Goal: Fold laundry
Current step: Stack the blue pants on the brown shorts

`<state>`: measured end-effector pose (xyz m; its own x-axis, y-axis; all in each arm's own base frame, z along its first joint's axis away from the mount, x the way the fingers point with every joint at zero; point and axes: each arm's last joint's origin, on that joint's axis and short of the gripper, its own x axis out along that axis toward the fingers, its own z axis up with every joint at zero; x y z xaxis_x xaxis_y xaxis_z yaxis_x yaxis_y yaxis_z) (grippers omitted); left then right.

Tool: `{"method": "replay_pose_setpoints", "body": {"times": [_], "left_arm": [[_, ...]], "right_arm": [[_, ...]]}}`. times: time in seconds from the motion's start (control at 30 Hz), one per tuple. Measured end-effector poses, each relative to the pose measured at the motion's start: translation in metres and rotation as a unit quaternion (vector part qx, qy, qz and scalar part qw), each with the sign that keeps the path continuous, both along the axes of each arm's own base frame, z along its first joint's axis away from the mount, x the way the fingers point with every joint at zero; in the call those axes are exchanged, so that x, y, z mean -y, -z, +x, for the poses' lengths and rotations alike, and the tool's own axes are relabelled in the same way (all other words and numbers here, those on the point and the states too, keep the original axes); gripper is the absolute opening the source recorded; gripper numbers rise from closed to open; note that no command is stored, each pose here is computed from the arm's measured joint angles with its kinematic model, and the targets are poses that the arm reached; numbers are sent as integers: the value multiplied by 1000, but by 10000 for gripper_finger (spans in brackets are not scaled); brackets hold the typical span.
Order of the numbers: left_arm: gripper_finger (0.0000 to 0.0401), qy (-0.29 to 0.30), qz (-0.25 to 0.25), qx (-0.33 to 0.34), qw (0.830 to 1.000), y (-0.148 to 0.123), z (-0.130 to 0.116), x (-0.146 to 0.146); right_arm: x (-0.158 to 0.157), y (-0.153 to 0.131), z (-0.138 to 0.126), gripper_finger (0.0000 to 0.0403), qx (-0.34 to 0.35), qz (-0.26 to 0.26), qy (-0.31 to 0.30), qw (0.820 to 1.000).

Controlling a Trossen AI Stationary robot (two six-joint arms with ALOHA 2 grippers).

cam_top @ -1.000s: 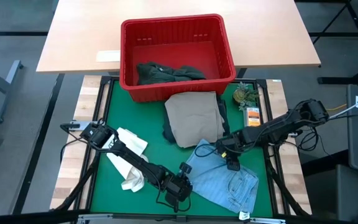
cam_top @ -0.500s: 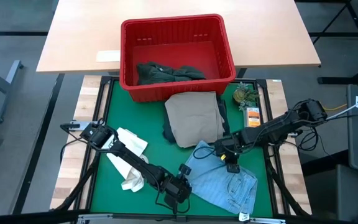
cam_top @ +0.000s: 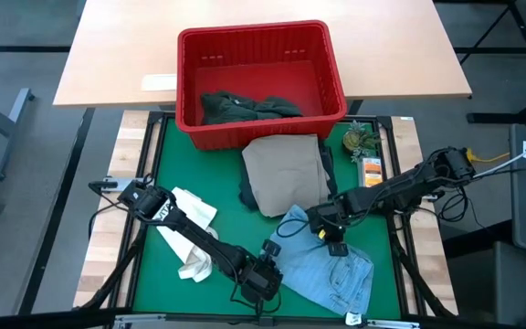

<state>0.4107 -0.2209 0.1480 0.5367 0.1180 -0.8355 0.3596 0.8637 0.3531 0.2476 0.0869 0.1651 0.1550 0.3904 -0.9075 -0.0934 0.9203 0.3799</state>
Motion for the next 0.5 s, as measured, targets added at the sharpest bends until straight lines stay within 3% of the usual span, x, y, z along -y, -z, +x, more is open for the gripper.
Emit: {"method": "replay_pose_setpoints", "body": {"times": [0.5], "left_arm": [[33, -22, 54, -2, 998, -32, 0, 5]], "right_arm": [[0, -63, 15, 17, 6, -85, -33, 996]]}}
